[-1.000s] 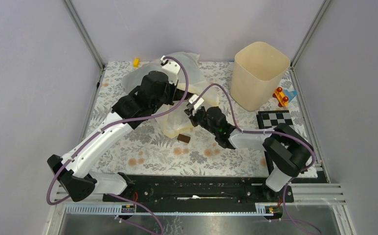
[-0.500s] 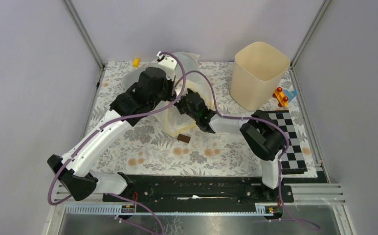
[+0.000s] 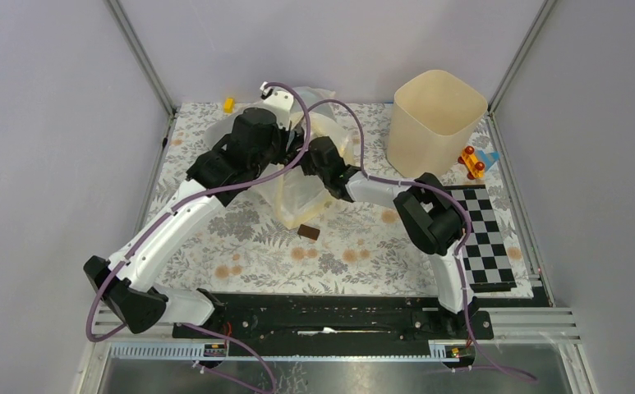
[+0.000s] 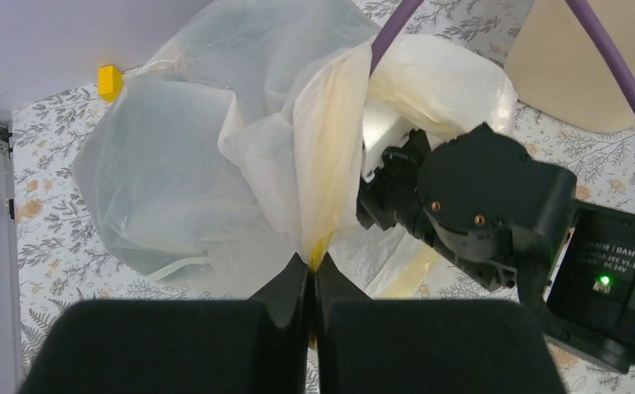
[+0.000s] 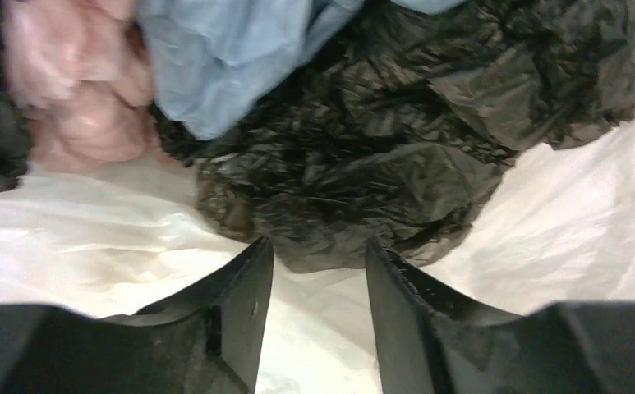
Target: Put the trash bags into the trash bin
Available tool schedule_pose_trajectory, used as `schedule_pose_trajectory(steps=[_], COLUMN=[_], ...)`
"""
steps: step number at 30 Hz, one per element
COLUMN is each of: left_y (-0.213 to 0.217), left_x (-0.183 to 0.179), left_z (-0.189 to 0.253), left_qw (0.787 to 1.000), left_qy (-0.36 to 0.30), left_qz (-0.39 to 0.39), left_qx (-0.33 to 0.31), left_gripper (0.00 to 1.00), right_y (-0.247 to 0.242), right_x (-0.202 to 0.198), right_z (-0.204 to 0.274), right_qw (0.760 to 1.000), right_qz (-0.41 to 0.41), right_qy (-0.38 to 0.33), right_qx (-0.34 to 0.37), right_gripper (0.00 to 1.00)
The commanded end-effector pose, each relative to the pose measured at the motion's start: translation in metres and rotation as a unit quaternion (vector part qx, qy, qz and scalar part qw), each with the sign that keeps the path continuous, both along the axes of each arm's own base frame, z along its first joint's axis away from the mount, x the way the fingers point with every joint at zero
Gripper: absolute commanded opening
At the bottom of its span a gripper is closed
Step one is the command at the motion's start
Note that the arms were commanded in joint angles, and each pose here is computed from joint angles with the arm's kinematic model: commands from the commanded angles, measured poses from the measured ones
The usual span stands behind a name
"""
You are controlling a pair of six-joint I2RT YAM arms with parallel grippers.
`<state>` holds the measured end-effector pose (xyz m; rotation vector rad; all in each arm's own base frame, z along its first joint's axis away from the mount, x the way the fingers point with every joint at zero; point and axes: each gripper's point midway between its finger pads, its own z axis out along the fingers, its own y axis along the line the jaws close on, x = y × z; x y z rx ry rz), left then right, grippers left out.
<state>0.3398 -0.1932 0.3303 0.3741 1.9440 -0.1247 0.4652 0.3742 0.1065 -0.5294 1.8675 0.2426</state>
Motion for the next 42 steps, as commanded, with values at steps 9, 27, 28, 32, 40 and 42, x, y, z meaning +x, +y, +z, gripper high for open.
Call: schedule_pose_trajectory(steps=[9,27,28,32,40,42], left_y=[-0.005,0.000,0.000,0.001,-0.001,0.002], left_x=[0.023,0.033,0.034,0.038,0.040,0.043], left_z=[0.010,-0.035,-0.039,-0.054,-0.082,-0.086], left_qw=[0.999,1.000,1.000,1.000,1.000,1.000], left_qy=[-0.040,-0.015,-0.013,0.000,0.024,0.027], left_qz=[0.003,0.009,0.009,0.008,-0.003,0.002], left_qx=[-0.018,-0.007,-0.004,0.002,0.010,0.012], left_gripper=[0.00,0.00,0.00,0.00,0.00,0.00], right_y=[0.004,-0.011,-0.013,-0.014,-0.003,0.004], right_x=[0.035,-0.041,-0.048,-0.065,-0.079,-0.090], right_z=[-0.008,0.072,0.077,0.098,0.113,0.124], right_qw=[0.998,0.993,0.992,0.988,0.978,0.971], right_qz=[-0.037,0.059,0.064,0.082,0.114,0.140], right_qy=[0.040,0.016,0.014,0.005,0.024,0.034], right_qx=[0.025,0.102,0.106,0.130,0.173,0.192], right_gripper=[0.66,0.00,0.00,0.00,0.00,0.00])
